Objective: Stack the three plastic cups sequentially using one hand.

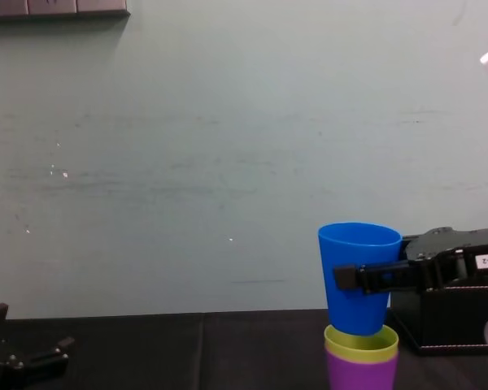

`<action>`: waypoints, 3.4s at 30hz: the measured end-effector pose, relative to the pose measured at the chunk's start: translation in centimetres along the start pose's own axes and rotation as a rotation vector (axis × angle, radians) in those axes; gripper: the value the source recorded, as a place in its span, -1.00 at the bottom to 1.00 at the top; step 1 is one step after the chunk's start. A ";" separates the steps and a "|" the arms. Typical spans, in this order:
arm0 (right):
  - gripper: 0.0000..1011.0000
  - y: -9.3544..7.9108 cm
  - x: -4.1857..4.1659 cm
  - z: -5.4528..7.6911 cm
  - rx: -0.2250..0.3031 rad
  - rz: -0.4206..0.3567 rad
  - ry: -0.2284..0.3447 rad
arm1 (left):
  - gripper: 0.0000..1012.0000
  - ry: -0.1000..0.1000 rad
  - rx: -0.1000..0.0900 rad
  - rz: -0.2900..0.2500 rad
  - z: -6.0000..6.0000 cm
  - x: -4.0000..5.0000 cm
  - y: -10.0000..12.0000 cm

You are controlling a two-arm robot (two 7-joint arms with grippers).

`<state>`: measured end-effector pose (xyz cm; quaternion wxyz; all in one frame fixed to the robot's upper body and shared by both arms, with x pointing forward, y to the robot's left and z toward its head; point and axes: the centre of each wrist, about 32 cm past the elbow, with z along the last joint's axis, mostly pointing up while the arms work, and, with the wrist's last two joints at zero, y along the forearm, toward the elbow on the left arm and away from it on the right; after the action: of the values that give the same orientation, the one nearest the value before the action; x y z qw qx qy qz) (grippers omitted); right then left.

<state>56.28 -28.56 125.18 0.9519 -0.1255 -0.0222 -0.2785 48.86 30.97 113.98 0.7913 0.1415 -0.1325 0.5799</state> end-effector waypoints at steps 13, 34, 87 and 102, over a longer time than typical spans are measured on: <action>0.44 0.6 0.78 -0.4 -0.013 -0.005 0.012 | 1.00 0.000 0.000 0.000 0.0 0.00 0.0; 0.44 0.4 0.73 -1.4 -0.024 -0.010 0.028 | 1.00 0.000 0.000 0.000 0.0 0.00 0.0; 0.98 0.4 0.72 -1.8 -0.030 -0.011 0.037 | 1.00 0.000 0.000 0.000 0.0 0.00 0.0; 0.98 -2.0 1.49 -1.4 0.016 -0.136 0.034 | 1.00 0.000 0.000 0.000 0.0 0.00 0.0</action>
<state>56.44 -31.30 124.47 0.9321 -0.1111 -0.0170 -0.3444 48.86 30.97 113.98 0.7913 0.1415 -0.1325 0.5799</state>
